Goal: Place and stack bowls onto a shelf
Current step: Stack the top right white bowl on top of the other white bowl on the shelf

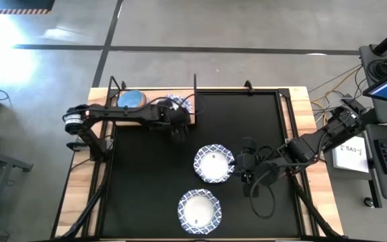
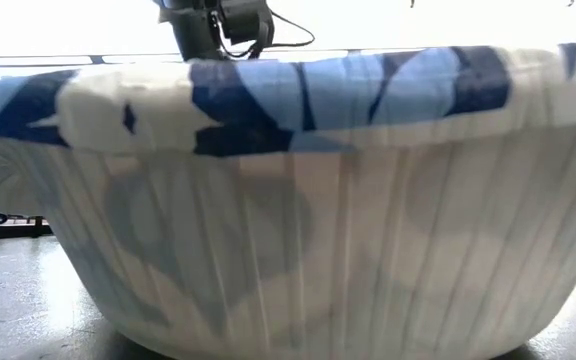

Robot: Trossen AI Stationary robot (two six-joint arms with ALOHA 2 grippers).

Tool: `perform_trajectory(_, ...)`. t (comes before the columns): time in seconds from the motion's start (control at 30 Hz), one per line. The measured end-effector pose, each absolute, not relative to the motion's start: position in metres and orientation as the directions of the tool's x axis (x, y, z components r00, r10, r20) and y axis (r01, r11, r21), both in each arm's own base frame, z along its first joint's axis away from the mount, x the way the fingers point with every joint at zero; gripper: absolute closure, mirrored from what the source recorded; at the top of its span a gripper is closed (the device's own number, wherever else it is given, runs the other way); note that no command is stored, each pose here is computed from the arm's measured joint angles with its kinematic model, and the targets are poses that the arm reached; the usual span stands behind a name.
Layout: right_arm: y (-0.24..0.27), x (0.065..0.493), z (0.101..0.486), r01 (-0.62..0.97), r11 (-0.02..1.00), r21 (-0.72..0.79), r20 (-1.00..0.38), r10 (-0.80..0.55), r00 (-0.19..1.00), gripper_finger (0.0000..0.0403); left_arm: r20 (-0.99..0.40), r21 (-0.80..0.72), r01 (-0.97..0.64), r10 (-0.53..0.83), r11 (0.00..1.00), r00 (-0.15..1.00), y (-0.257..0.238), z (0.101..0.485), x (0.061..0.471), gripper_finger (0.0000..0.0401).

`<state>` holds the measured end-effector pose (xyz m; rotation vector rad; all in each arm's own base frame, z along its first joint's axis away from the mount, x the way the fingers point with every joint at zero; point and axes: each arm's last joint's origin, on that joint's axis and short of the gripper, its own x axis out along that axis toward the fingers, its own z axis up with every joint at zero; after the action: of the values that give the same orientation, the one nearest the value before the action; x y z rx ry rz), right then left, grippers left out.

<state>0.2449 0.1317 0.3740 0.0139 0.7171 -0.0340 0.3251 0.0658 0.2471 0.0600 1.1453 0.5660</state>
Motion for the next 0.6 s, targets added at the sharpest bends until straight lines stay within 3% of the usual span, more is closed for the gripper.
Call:
perform_trajectory(0.17, 0.132, 0.245, 0.374, 0.046, 0.999, 0.013, -0.658, -0.026, 0.753, 0.0279, -0.809, 0.431, -0.431, 0.551, 0.793, 0.206, 0.076, 0.247, 0.319, 0.0223)
perform_trajectory(0.43, 0.132, 0.245, 0.374, 0.066, 0.997, 0.034, -0.659, -0.027, 0.752, 0.0275, -0.788, 0.459, -0.458, 0.587, 0.761, 0.185, 0.084, 0.248, 0.317, 0.0223)
perform_trajectory(0.53, 0.132, 0.245, 0.374, 0.066, 0.997, 0.034, -0.659, -0.027, 0.752, 0.0273, -0.806, 0.43, -0.449, 0.557, 0.783, 0.199, 0.083, 0.247, 0.318, 0.0223)
perform_trajectory(0.6, 0.132, 0.245, 0.374, 0.066, 0.997, 0.034, -0.659, -0.027, 0.752, 0.0273, -0.854, 0.344, -0.404, 0.461, 0.848, 0.241, 0.08, 0.246, 0.319, 0.0223)
